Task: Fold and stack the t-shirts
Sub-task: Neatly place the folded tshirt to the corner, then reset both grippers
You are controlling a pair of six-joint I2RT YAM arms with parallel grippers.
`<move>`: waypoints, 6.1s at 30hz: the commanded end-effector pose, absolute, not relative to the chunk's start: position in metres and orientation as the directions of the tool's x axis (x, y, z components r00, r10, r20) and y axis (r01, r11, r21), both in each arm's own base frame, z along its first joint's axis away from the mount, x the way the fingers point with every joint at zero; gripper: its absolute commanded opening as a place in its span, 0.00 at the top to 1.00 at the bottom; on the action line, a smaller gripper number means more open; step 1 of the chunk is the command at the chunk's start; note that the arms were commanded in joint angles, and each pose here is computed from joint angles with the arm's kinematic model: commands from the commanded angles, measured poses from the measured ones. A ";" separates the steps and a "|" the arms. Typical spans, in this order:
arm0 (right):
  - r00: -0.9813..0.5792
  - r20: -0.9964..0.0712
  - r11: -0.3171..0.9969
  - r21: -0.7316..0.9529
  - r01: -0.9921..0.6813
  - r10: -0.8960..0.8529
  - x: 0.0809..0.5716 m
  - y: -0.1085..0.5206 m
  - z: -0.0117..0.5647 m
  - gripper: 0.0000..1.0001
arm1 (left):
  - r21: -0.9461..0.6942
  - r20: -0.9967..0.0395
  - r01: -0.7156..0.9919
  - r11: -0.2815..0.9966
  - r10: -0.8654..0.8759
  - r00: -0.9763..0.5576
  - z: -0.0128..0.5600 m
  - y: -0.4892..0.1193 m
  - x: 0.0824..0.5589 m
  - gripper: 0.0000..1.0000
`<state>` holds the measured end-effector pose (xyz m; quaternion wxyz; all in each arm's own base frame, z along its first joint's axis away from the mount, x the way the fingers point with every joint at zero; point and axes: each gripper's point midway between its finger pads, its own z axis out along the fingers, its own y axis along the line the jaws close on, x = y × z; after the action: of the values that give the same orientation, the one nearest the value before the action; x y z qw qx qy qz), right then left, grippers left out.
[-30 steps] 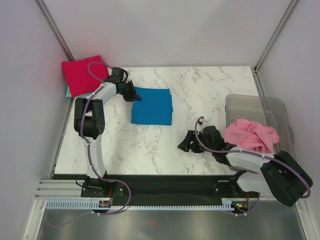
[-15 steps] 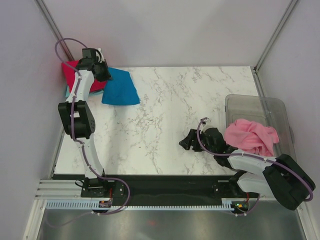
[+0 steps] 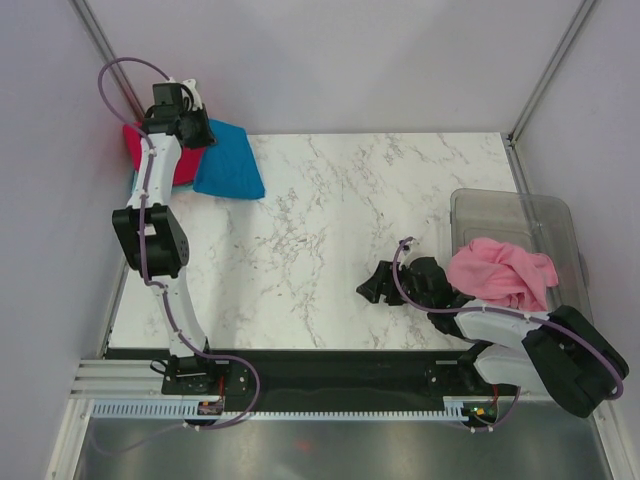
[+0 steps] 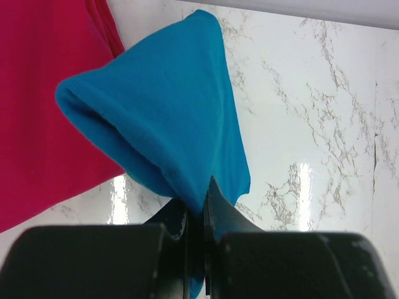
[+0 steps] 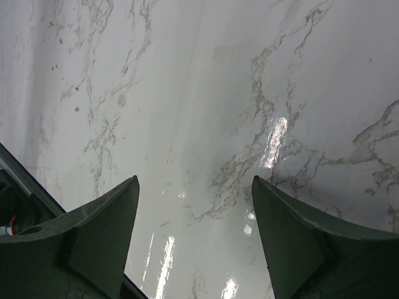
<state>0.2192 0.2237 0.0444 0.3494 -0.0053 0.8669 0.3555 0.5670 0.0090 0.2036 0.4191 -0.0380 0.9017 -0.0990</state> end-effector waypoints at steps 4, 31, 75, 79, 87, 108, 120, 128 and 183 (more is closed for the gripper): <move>-0.718 -0.650 0.716 0.623 -0.316 0.248 0.227 0.233 0.063 0.19 | -0.139 -0.896 0.089 0.986 -0.087 -0.435 0.310 0.030 0.570 0.98; -0.734 -0.642 0.696 0.632 -0.342 0.222 0.224 0.239 0.062 0.19 | -0.145 -0.951 0.169 0.975 -0.090 -0.296 0.370 0.048 0.571 0.98; -0.700 -0.661 0.681 0.645 -0.347 0.270 0.227 0.236 0.070 0.19 | -0.152 -0.946 -0.291 0.945 -0.224 -0.233 0.184 0.255 0.669 0.00; -0.703 -0.661 0.676 0.646 -0.354 0.263 0.226 0.238 0.070 0.19 | -0.191 -0.937 -0.318 0.929 -0.268 -0.222 0.218 0.240 0.653 0.00; -0.689 -0.665 0.664 0.657 -0.358 0.287 0.223 0.235 0.073 0.19 | -0.202 -0.928 -0.519 0.831 -0.331 -0.169 0.270 0.243 0.572 0.00; -0.668 -0.673 0.648 0.668 -0.367 0.316 0.218 0.231 0.078 0.18 | -0.505 -0.742 -0.385 0.773 -0.616 -0.265 0.166 0.182 0.515 0.18; -0.669 -0.673 0.647 0.668 -0.368 0.315 0.218 0.231 0.077 0.18 | -0.526 -0.735 -0.342 0.779 -0.618 -0.278 0.150 0.183 0.537 0.30; -0.667 -0.673 0.646 0.670 -0.366 0.320 0.219 0.231 0.078 0.18 | -0.567 -0.714 -0.302 0.766 -0.640 -0.283 0.143 0.175 0.546 0.51; -0.680 -0.666 0.668 0.659 -0.345 0.306 0.220 0.230 0.074 0.17 | -0.656 -0.721 -0.091 0.749 -0.658 -0.217 0.270 0.018 0.334 0.19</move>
<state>0.2120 0.2262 0.0628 0.3862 -0.0147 0.8292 0.4038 0.3565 0.0666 0.2689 0.5791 -0.3186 0.7242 -0.1964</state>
